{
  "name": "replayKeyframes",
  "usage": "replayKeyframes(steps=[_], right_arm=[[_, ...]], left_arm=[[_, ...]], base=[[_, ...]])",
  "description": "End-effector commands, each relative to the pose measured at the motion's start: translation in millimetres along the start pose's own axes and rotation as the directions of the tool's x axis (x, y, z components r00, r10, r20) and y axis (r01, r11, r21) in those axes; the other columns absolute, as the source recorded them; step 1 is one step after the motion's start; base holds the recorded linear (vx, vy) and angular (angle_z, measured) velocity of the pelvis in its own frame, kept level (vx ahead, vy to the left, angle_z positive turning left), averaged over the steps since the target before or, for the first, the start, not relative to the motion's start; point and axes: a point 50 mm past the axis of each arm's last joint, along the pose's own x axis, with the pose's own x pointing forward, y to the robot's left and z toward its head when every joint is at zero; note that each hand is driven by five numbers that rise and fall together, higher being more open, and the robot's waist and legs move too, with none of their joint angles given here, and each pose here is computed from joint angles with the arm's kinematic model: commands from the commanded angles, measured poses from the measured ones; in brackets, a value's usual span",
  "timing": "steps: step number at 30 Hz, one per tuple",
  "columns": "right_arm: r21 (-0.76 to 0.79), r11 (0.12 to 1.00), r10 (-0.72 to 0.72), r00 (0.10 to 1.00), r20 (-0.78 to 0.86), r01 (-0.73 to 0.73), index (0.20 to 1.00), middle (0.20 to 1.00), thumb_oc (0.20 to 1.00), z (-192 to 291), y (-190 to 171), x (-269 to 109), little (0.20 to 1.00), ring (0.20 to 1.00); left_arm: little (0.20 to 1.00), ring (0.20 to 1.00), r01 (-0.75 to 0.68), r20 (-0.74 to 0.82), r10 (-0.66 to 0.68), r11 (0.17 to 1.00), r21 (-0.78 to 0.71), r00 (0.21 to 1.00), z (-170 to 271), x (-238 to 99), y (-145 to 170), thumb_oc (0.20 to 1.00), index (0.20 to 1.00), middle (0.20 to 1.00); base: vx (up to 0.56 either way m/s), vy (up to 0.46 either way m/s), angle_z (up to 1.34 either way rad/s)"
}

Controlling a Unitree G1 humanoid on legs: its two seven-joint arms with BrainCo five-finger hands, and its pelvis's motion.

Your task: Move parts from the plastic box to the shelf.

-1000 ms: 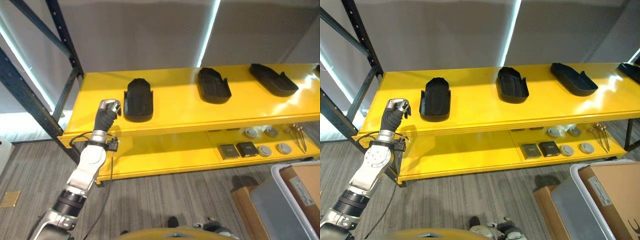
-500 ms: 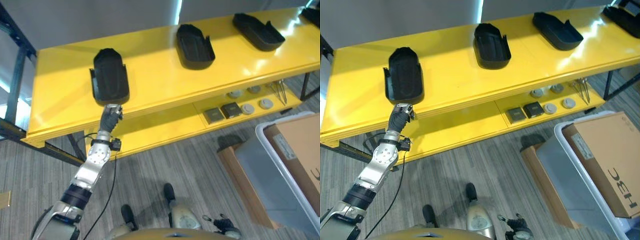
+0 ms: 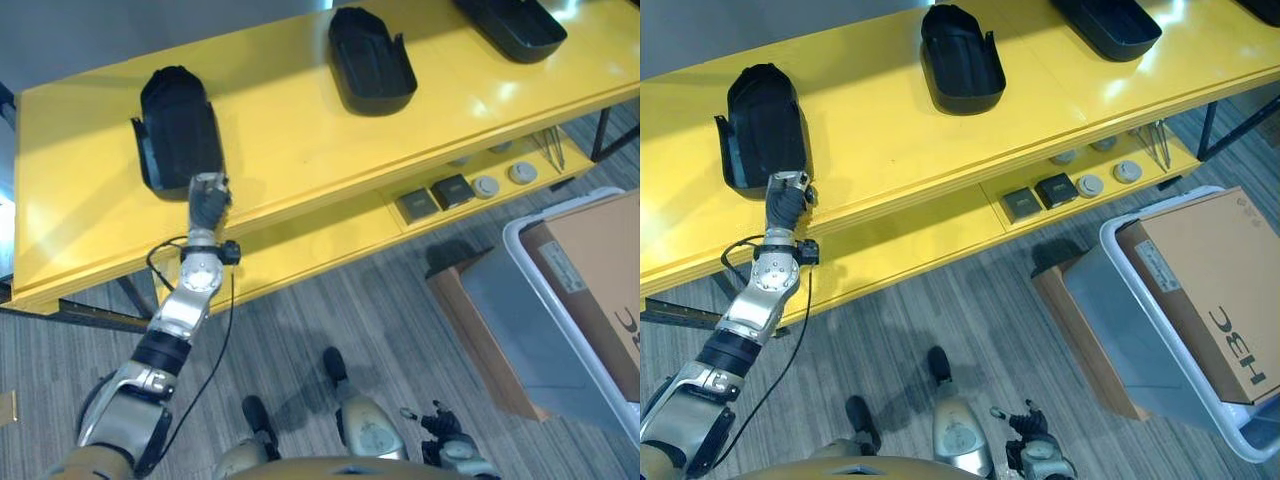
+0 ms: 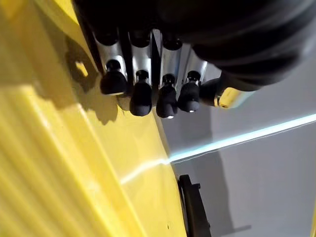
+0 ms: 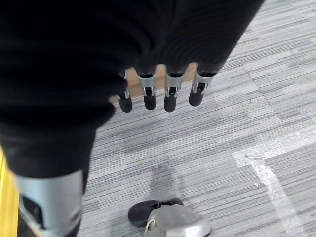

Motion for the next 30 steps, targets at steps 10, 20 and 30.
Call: replayKeyframes(steps=[10,20,30], right_arm=[[-0.072,0.997,0.008,1.000,0.029,-0.006,1.000,1.000,1.000,4,3,0,1.000,1.000],[-0.055,0.998,0.010,0.999,-0.044,-0.013,1.000,1.000,1.000,-14,5,-3,1.000,1.000],[-0.097,0.995,0.014,0.999,-0.044,-0.019,1.000,1.000,1.000,-12,14,-4,1.000,1.000]], left_arm=[[0.200,0.200,-0.159,0.041,0.155,0.978,0.131,0.987,5,34,35,0.200,0.200,0.200],[0.200,0.200,-0.015,0.078,0.015,1.000,0.007,0.997,-1,-25,16,0.200,0.200,0.200],[1.000,1.000,0.183,-0.056,-0.177,0.883,0.431,0.983,-62,-111,26,1.000,1.000,1.000]], base=[[0.01,-0.004,-0.03],[0.05,0.008,0.01],[0.01,0.016,0.35]])
